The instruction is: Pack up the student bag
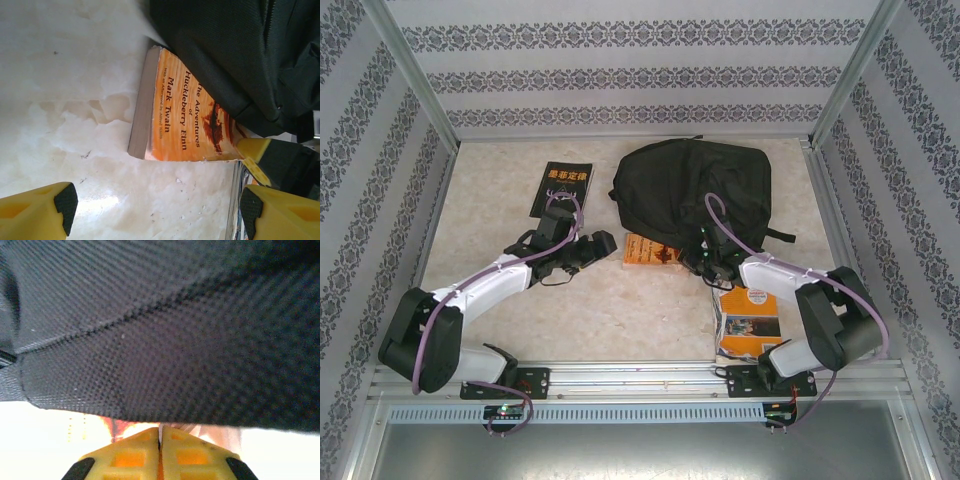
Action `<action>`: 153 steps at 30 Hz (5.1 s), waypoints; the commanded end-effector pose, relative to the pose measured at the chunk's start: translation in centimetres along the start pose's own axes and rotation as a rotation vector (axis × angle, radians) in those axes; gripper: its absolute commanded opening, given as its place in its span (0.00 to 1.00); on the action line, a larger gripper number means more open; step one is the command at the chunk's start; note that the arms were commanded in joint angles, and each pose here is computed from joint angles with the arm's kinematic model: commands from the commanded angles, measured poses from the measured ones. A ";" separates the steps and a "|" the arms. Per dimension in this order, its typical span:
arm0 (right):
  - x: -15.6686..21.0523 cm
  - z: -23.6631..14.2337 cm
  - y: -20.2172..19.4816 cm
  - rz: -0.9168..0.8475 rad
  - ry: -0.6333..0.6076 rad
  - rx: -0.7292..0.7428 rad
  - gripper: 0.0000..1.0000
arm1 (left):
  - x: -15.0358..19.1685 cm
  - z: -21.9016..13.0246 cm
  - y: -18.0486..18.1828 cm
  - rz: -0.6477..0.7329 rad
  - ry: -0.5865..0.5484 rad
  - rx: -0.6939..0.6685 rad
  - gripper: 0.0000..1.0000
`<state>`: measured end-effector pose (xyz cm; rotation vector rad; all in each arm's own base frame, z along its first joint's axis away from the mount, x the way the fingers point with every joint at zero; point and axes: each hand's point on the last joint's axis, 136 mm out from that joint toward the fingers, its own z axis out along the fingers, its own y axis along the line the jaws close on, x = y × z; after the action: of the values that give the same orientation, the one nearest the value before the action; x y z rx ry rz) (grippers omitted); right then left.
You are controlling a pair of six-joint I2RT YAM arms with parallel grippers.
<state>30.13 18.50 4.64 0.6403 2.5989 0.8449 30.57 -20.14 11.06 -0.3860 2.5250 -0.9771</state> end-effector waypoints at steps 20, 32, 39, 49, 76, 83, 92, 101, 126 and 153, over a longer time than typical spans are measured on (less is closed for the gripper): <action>10.8 -1.8 -2.4 -0.412 0.315 0.085 0.16 | -2.1 -3.6 -0.2 0.075 -0.081 -0.067 0.87; 11.4 -4.8 -0.7 -0.273 0.344 -0.113 0.47 | 4.4 2.9 -0.6 0.120 0.208 -0.033 0.78; 15.8 -4.5 -1.3 -0.360 0.502 -0.112 0.43 | 6.6 3.6 0.8 0.126 0.264 -0.058 0.77; 12.2 -1.3 1.8 -0.376 0.364 -0.093 0.46 | 8.6 3.4 2.3 0.106 0.304 -0.036 0.77; 5.6 -1.8 2.2 -0.251 0.205 -0.066 0.42 | 9.4 3.4 1.1 0.027 0.299 0.101 0.73; 8.0 0.3 3.1 -0.282 0.290 -0.071 0.44 | 9.0 3.9 1.0 0.034 0.287 0.098 0.67; 9.4 1.8 4.8 -0.303 0.341 -0.100 0.33 | 8.7 5.0 1.0 0.038 0.296 0.097 0.59; 9.5 0.4 6.1 -0.313 0.342 -0.139 0.21 | 8.9 5.4 1.1 0.029 0.309 0.105 0.54; 8.5 -1.7 7.8 -0.261 0.367 -0.304 0.00 | 5.8 1.8 2.4 -0.039 0.200 0.111 0.69; 8.3 -4.4 11.5 -0.188 0.417 -0.589 0.00 | 4.3 1.4 -5.5 -0.218 0.266 0.634 0.43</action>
<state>24.53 28.41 12.32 0.1215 2.5454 1.6610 27.57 -25.98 9.49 -0.4361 2.3908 -1.8110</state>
